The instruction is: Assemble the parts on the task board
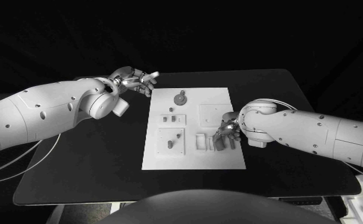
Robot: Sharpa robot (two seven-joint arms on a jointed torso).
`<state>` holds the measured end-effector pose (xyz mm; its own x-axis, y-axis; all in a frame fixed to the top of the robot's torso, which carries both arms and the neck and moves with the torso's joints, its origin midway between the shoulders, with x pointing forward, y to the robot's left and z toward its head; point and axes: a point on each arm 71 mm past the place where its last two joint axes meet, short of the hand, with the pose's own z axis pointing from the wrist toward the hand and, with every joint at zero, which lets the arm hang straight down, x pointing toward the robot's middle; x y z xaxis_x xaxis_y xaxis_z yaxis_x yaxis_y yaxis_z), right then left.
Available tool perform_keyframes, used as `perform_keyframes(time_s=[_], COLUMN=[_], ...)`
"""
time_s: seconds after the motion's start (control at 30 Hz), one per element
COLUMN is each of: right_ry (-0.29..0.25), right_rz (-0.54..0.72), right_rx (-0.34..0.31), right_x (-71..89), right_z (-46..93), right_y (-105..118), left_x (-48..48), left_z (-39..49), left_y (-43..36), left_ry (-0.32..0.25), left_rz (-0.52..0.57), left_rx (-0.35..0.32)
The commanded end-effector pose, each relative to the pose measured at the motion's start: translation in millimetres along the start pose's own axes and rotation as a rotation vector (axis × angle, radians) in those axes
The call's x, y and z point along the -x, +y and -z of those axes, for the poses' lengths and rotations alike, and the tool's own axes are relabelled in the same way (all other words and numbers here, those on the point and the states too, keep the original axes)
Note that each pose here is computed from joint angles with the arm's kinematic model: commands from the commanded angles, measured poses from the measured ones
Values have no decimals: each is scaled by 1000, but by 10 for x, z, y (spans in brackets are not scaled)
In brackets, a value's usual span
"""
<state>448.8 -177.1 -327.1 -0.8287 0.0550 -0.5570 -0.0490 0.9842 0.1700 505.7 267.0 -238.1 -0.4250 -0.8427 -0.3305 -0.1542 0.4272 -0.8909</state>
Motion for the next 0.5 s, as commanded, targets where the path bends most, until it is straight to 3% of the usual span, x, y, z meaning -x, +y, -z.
perform_keyframes(time_s=[0.03, 0.5], right_ry=[0, -24], right_rz=[16, -58], right_rx=[-13, -14], right_x=[-47, -38], right_z=[-24, 1], right_y=[-32, -91], left_x=[-15, -9], left_z=[-2, 3], left_y=[-20, -12], left_ry=[7, 8], left_rz=[3, 1], left_rx=[-10, -4])
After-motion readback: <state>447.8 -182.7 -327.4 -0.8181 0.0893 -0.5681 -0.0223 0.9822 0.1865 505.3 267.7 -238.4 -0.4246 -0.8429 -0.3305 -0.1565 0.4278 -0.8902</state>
